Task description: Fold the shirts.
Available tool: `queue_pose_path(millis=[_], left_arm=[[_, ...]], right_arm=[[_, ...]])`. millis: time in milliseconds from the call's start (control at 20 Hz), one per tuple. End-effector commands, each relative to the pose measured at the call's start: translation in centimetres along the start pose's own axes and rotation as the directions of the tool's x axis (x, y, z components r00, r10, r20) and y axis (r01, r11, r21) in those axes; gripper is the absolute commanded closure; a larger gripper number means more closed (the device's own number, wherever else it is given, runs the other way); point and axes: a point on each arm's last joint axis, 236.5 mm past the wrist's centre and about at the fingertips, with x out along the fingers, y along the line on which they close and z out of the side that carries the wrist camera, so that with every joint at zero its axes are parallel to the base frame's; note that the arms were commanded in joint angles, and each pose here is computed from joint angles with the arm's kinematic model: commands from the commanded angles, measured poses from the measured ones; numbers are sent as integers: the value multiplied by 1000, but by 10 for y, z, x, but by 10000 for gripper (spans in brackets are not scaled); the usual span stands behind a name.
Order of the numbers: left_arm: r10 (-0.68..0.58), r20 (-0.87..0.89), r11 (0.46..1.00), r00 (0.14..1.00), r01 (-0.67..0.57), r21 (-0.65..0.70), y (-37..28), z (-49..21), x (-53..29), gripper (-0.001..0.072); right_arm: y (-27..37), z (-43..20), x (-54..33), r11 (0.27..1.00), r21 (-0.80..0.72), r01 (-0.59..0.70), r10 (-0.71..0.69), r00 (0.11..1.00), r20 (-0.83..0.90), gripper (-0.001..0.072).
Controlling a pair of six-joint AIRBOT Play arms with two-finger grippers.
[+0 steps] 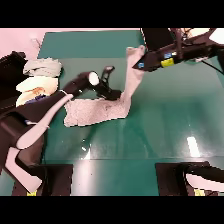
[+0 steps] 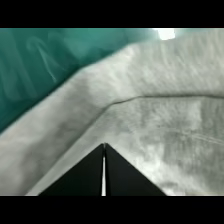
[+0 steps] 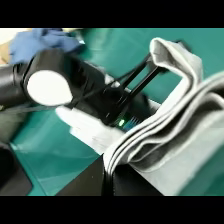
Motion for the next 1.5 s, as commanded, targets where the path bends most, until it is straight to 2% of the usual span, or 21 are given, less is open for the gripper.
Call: queue_pose_path(millis=[0, 100, 250, 300, 350, 400, 500, 550, 600, 700, 850, 950, 1050, 1200, 1450], left_arm=[[113, 133, 994, 985, -113, -6, 52, 42, -92, 688], [196, 274, 981, 941, -189, -54, 90, 68, -181, 688], [317, 469, 948, 825, -285, -141, 128, 82, -304, 688], [340, 508, 940, 792, -298, -165, 134, 80, -332, 688], [358, 540, 933, 762, -305, -188, 138, 78, -356, 688], [370, 557, 929, 744, -310, -202, 140, 76, -370, 688], [380, 561, 925, 736, -314, -215, 143, 72, -379, 688], [378, 547, 926, 747, -311, -215, 142, 69, -376, 688], [370, 538, 929, 758, -300, -216, 141, 67, -373, 688], [347, 542, 938, 765, -279, -205, 134, 69, -368, 688], [298, 545, 953, 784, -271, -132, 107, 72, -354, 688], [263, 536, 962, 802, -262, -79, 89, 72, -342, 688], [240, 521, 966, 819, -252, -49, 77, 72, -330, 688], [225, 493, 969, 840, -244, -25, 72, 72, -312, 688], [199, 451, 974, 870, -225, 3, 62, 71, -285, 688]], right_arm=[[51, 9, 33, 995, -62, -74, 76, 996, 43, 701], [85, 2, 71, 986, -66, -155, 157, 987, 27, 701], [133, -19, 154, 959, -50, -278, 279, 960, 11, 699], [150, -28, 181, 944, -79, -321, 322, 947, 12, 646], [163, -37, 200, 931, -99, -351, 353, 936, -3, 421], [171, -43, 213, 924, -115, -365, 364, 931, -28, 266], [172, -42, 216, 917, -151, -368, 363, 930, -62, 265], [159, -42, 212, 923, -171, -343, 333, 939, -87, 293], [135, -44, 206, 936, -186, -298, 280, 953, -119, 325], [73, -50, 193, 971, -161, -176, 152, 977, -152, 331], [-36, -76, 155, 999, 38, 11, -4, 983, -184, 331], [-98, -107, 131, 977, 185, 106, -66, 975, -211, 324], [-149, -143, 113, 923, 337, 184, -102, 964, -246, 115], [-177, -175, 118, 836, 518, 182, -50, 965, -258, 116], [-152, -177, 178, 803, 592, 67, 99, 965, -242, 119]])
